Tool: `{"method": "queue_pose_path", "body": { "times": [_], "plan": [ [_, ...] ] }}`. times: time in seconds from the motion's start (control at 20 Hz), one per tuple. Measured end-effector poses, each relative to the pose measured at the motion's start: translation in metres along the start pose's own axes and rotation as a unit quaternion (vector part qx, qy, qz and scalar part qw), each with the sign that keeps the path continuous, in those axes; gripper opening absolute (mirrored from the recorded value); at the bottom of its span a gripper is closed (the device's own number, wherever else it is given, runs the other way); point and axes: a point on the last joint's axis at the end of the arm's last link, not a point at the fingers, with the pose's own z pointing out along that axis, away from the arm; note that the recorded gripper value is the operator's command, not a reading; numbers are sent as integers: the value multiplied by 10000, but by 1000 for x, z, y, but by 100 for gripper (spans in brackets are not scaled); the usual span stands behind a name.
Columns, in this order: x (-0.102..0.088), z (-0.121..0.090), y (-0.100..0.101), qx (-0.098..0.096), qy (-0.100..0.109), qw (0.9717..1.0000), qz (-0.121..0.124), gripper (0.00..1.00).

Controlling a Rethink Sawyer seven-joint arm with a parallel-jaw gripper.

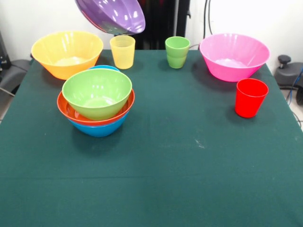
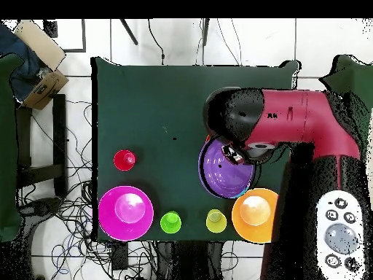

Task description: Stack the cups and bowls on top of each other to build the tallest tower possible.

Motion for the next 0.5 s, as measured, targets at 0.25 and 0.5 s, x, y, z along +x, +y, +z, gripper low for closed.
{"method": "queue_pose_path", "body": {
  "times": [0.25,0.5],
  "plan": [
    [-3,-2,7,-36,-8,10000,-18,0],
    [-5,-1,12,-28,-33,10000,-15,0]
  ]
}}
